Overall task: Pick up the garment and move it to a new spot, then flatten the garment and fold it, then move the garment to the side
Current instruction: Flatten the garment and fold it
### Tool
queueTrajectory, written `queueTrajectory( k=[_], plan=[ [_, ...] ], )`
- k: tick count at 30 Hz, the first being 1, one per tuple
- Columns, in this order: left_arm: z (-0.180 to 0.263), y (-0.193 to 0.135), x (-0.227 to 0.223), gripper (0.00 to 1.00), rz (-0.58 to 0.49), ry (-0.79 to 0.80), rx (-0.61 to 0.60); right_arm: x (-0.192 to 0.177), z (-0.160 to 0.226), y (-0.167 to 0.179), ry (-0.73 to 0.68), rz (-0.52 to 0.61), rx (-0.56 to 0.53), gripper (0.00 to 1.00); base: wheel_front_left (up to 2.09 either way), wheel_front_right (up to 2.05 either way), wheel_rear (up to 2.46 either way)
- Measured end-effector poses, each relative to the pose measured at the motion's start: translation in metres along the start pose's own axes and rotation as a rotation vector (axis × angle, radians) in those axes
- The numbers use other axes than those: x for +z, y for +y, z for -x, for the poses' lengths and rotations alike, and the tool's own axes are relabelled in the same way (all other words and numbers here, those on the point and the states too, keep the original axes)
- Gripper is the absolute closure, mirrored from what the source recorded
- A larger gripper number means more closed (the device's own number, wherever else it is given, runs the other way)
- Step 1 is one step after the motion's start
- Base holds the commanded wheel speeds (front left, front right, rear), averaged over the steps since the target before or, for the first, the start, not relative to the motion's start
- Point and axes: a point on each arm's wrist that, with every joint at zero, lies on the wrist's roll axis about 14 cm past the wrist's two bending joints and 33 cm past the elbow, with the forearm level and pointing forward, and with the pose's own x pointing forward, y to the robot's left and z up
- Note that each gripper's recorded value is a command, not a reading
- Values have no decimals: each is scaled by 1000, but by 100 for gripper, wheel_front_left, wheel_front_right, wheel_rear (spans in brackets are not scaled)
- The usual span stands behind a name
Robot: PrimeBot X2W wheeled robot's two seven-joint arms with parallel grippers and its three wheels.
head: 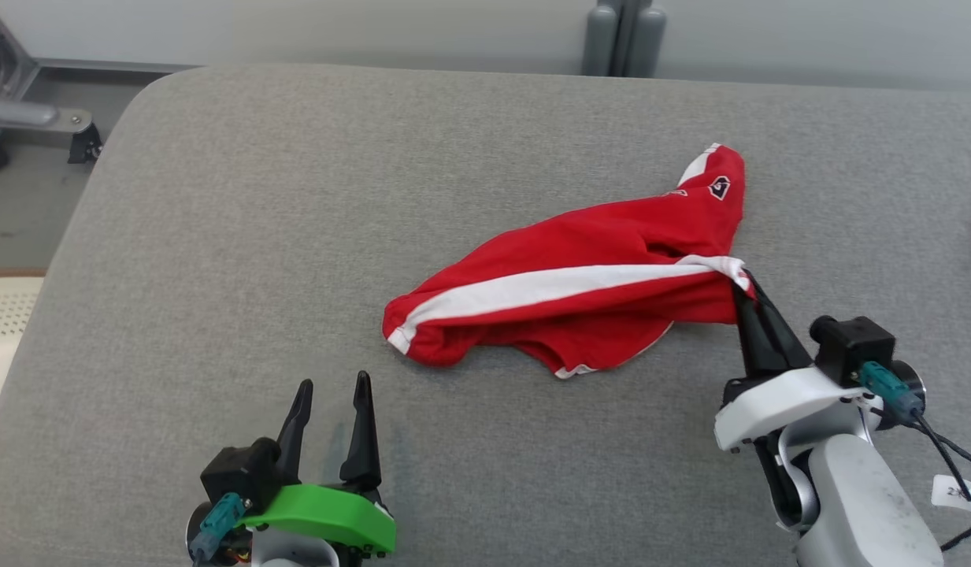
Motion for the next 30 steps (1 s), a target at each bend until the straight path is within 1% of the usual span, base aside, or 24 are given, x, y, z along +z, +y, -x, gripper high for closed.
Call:
queueTrajectory(
  k=[5,8,10,15,17,18,23,26,30],
  plan=[
    [-10,-20,-5,0,0,17,-66,-3,28,-54,21,-71,-173,100,0,0,0],
    [-17,-27,-10,0,-4,31,-88,-18,42,-83,69,-75,-257,100,0,0,0],
    [-22,-29,-14,0,-7,42,-95,-31,48,-95,108,-84,-298,100,0,0,0],
    [-29,-28,-24,0,-10,73,-95,-54,57,-110,168,-92,-350,100,0,0,0],
    [-31,-30,-26,0,-10,79,-103,-60,62,-117,180,-87,-374,52,0,0,0],
    [-31,-31,-26,0,-11,80,-106,-61,65,-120,182,-86,-385,0,0,0,0],
    [-33,-35,-22,0,-9,66,-117,-56,75,-133,158,-76,-432,0,0,0,0],
    [-33,-38,-16,0,-7,48,-128,-42,78,-137,114,-59,-443,0,0,0,0],
    [-33,-46,-6,0,-5,19,-153,-19,78,-134,46,-26,-429,0,0,0,0]
  ],
)
